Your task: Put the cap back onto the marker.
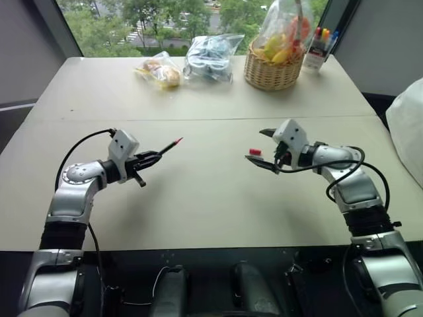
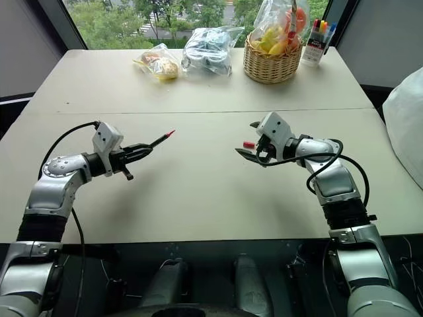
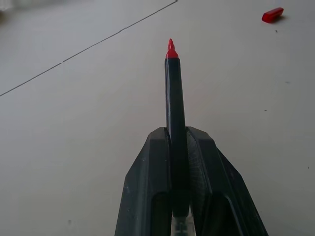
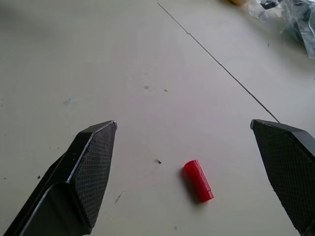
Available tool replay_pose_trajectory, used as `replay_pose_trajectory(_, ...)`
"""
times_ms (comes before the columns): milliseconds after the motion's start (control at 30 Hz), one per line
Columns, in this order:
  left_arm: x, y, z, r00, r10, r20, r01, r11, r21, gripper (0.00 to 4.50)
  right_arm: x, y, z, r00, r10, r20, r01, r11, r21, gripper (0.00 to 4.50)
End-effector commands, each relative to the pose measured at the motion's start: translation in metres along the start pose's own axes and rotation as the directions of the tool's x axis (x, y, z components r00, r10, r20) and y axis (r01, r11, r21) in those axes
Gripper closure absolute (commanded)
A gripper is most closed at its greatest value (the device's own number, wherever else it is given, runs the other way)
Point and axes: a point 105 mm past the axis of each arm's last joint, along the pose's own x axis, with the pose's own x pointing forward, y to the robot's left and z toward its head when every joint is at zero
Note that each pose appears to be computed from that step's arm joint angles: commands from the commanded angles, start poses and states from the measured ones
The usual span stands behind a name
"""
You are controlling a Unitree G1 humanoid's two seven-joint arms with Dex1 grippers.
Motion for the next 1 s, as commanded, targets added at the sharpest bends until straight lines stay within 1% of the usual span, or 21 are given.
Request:
replay_pose_trajectory(33, -0.007, -0.001, 0.023, 0.998, 0.025, 0.055, -0.027, 0.999, 0.032, 4.41, 0.007, -0.008, 0.003, 0.999, 0.027, 0.032, -0.028, 1.0, 0.01, 0.0)
replay_pose_trajectory(333, -0.012, -0.008, 0.026, 0.996, 0.06, 0.064, -0.062, 0.998, 0.032, 4.41, 0.016, -0.026, -0.025, 0.999, 0.04, -0.022, -0.037, 0.991, 0.127, 0.0)
replay_pose_trajectory(733, -0.015, -0.011, 0.025, 0.996, 0.075, 0.055, -0.077, 0.996, 0.048, 4.41, 0.023, -0.024, -0.044, 0.996, 0.053, -0.069, -0.043, 0.988, 0.148, 0.0)
replay_pose_trajectory(1000, -0.012, -0.012, 0.027, 0.996, 0.069, 0.056, -0.072, 0.995, 0.062, 4.41, 0.021, -0.023, -0.055, 0.992, 0.056, -0.11, -0.038, 0.986, 0.163, 0.0)
